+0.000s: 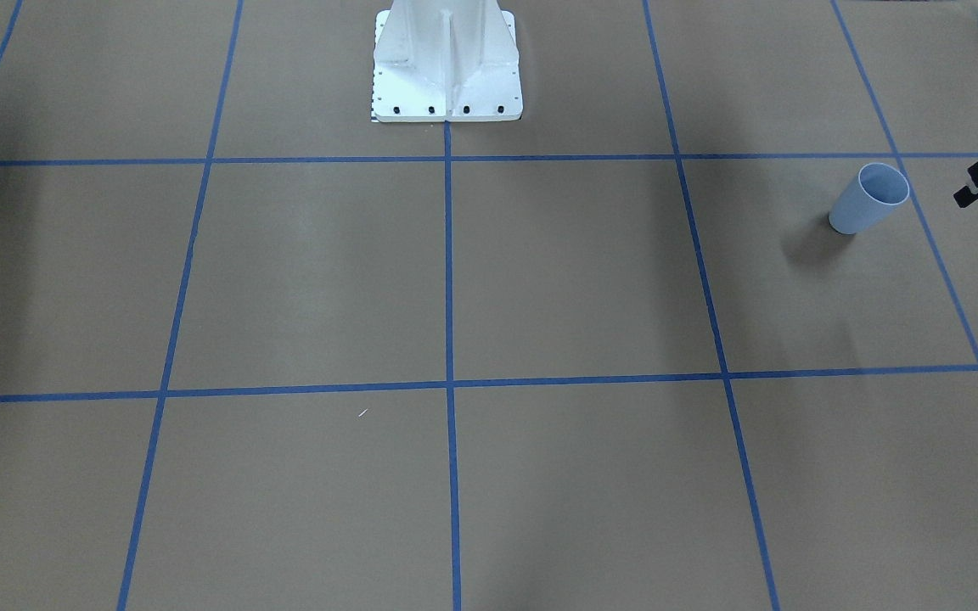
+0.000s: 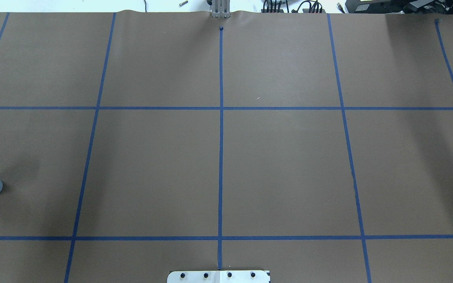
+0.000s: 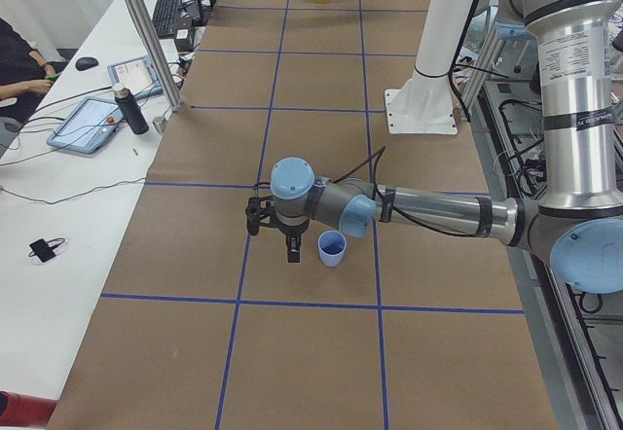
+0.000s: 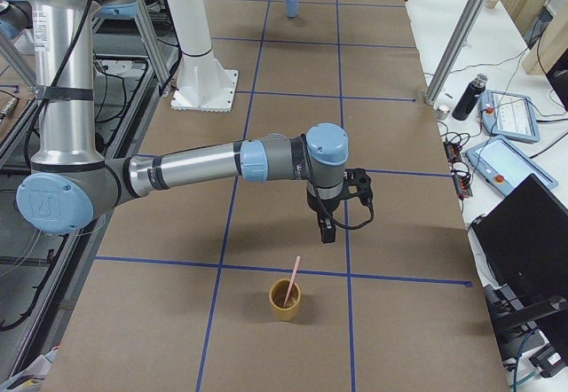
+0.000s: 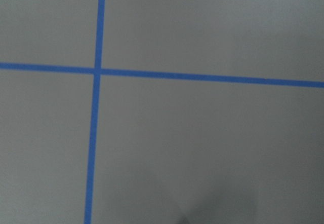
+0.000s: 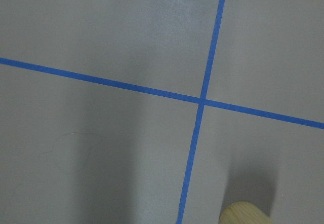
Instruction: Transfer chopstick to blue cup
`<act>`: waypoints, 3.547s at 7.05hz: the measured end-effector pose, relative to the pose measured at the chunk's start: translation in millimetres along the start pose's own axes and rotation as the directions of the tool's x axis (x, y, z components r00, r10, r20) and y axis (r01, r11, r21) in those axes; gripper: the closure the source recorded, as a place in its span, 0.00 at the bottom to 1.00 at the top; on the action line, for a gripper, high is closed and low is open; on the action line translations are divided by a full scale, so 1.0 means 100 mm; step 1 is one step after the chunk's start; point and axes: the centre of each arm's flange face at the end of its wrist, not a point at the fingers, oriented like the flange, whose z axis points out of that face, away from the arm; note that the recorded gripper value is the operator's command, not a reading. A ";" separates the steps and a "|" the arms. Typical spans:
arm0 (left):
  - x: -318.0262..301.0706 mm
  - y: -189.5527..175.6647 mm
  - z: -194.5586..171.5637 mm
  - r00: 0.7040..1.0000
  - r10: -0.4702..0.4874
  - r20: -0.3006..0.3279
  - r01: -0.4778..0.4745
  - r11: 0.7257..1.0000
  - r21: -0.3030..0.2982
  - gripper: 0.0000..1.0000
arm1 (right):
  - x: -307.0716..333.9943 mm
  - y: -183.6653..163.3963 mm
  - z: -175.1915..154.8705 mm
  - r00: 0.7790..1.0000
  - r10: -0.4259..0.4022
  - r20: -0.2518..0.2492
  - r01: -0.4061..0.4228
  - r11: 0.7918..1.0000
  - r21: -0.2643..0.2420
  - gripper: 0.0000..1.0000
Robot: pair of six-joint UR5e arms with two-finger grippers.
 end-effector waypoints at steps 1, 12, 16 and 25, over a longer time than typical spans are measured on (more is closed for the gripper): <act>-0.05 0.20 0.14 1.000 0.010 0.006 -0.010 1.000 -0.011 0.02 | -0.02 0.00 0.00 1.000 0.001 0.021 -0.001 1.000 0.002 0.00; 0.10 0.57 0.90 0.995 0.092 0.025 -0.086 0.978 -0.192 1.00 | -0.08 0.00 0.01 0.993 0.068 0.093 -0.067 0.998 -0.018 0.00; 0.22 0.54 0.81 0.996 0.092 0.014 -0.088 0.981 -0.173 1.00 | -0.08 0.00 0.02 0.993 0.070 0.100 -0.068 0.998 -0.019 0.00; 4.94 -1.11 0.46 0.977 -0.201 0.072 0.212 0.952 -0.219 1.00 | -0.08 0.06 0.02 0.993 0.065 0.096 -0.064 0.998 -0.015 0.00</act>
